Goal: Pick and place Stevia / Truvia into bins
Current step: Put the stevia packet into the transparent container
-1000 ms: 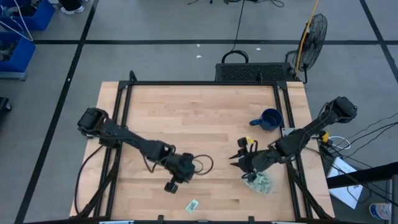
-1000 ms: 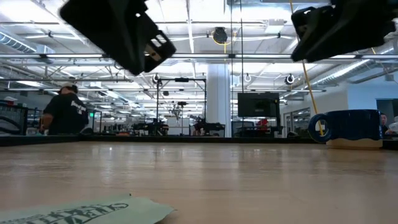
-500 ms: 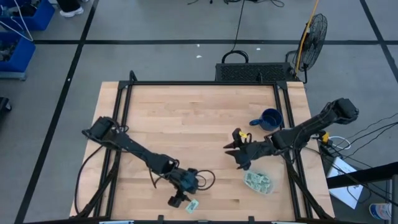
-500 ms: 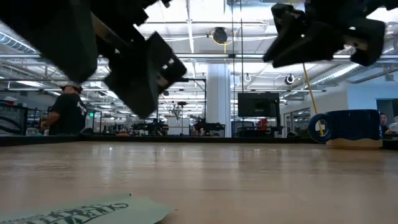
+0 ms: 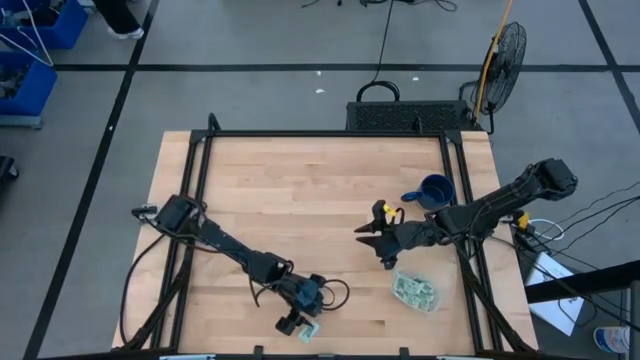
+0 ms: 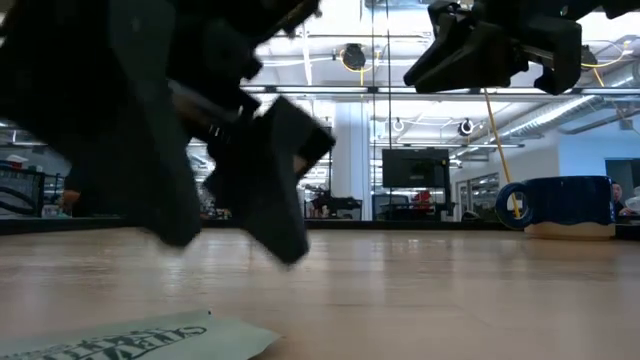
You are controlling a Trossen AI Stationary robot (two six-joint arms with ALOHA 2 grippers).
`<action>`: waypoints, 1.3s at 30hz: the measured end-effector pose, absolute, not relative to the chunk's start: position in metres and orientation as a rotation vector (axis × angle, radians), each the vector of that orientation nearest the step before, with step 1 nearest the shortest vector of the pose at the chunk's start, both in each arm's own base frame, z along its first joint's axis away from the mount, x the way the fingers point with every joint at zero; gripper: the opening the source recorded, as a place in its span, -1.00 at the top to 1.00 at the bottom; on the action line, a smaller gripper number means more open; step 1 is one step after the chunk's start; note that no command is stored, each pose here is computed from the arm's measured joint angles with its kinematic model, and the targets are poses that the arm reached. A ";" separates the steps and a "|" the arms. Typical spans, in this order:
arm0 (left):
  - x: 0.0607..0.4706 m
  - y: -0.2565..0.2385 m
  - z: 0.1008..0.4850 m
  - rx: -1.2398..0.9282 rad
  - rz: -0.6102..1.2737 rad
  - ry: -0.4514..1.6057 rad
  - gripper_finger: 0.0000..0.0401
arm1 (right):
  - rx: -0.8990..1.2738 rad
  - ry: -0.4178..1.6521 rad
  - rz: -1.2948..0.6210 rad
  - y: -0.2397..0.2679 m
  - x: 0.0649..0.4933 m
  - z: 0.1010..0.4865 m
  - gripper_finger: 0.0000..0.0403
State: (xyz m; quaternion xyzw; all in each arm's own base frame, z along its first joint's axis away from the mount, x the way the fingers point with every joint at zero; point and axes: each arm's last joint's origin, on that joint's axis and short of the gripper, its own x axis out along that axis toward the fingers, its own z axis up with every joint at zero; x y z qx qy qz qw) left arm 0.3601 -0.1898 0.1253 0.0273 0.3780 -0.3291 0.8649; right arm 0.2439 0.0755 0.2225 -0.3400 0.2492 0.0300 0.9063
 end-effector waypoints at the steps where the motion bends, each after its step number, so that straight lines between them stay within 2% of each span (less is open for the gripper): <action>1: 0.360 -0.191 0.121 0.048 -0.690 0.799 -0.02 | -0.691 0.517 0.060 0.075 0.244 0.222 0.48; 8: 0.359 -0.201 0.109 0.046 -0.666 0.808 -0.02 | -0.623 0.517 0.042 0.075 0.244 0.222 0.48; 13: 0.354 -0.202 0.106 0.136 -0.598 0.831 0.00 | -0.607 0.516 0.040 0.076 0.244 0.222 0.48; 20: 0.353 -0.195 0.102 0.254 -0.462 0.877 0.24 | -0.524 0.515 0.019 0.076 0.244 0.222 0.48; 27: 0.357 -0.181 0.106 0.457 -0.292 0.837 0.52 | -0.522 0.515 0.019 0.076 0.244 0.222 0.48; 34: 0.370 -0.147 0.106 0.337 -0.204 0.888 0.65 | -0.521 0.515 0.019 0.076 0.244 0.222 0.48; 39: 0.374 -0.135 0.112 0.359 -0.164 0.875 0.68 | -0.521 0.515 0.019 0.076 0.244 0.222 0.48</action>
